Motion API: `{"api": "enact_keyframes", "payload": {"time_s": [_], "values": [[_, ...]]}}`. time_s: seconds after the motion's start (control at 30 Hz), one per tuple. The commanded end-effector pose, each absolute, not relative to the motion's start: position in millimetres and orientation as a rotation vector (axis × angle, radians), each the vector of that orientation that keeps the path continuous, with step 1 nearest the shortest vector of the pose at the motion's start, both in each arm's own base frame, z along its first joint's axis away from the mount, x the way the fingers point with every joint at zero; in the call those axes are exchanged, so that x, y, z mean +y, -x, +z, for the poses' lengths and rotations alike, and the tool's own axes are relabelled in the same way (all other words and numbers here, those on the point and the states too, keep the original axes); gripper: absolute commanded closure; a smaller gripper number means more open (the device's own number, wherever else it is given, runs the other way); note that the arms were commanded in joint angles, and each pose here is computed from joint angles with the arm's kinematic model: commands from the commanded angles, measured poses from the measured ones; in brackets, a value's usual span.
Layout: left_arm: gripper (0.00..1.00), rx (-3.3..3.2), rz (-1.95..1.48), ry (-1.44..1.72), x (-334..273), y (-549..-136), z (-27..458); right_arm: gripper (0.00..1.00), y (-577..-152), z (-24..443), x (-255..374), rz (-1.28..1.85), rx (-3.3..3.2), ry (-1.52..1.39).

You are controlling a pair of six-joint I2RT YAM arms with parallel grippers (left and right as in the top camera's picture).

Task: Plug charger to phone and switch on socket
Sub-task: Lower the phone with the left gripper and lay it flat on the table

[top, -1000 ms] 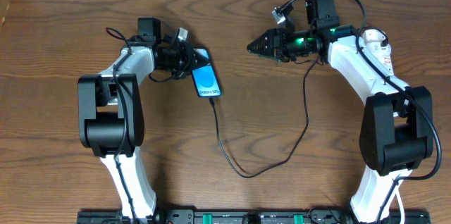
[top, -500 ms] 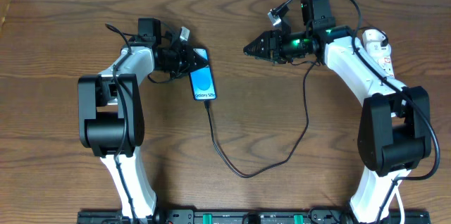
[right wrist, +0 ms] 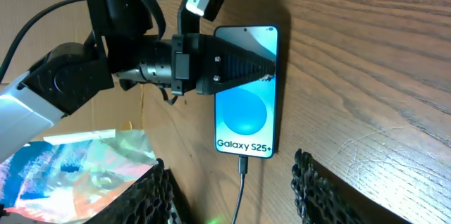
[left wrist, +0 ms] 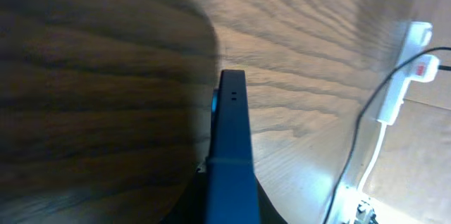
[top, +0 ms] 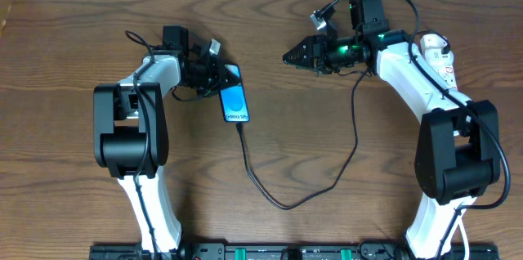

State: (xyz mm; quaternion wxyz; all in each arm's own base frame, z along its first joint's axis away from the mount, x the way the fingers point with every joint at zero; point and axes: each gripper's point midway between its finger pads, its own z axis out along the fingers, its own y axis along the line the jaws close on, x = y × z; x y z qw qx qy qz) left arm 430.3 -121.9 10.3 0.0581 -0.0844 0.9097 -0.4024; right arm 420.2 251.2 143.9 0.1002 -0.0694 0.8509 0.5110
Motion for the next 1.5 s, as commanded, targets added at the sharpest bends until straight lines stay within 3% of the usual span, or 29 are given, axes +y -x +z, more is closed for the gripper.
{"api": "enact_keyframes", "payload": {"time_s": [0.0, 0.17, 0.47, 1.1, 1.47], "values": [[0.92, 2.783, -1.145, 0.256, -115.1, -431.8, 3.5, 0.45, -419.5, 140.6, 253.4, 1.506, 2.516, 0.229], [0.91, 2.786, -1.142, 0.258, -114.8, -431.4, 3.1, 0.45, -419.4, 140.6, 253.5, 1.506, 2.516, 0.229], [0.71, 2.786, -1.142, 0.257, -114.8, -431.4, 3.1, 0.45, -419.2, 140.3, 253.3, 1.506, 2.518, 0.228], [0.49, 2.79, -1.142, 0.261, -114.6, -430.7, 2.8, 0.45, -419.1, 140.3, 253.3, 1.506, 2.519, 0.228], [0.3, 2.799, -1.129, 0.308, -112.5, -431.2, 1.4, 0.45, -419.0, 140.3, 253.3, 1.507, 2.519, 0.227]]}}
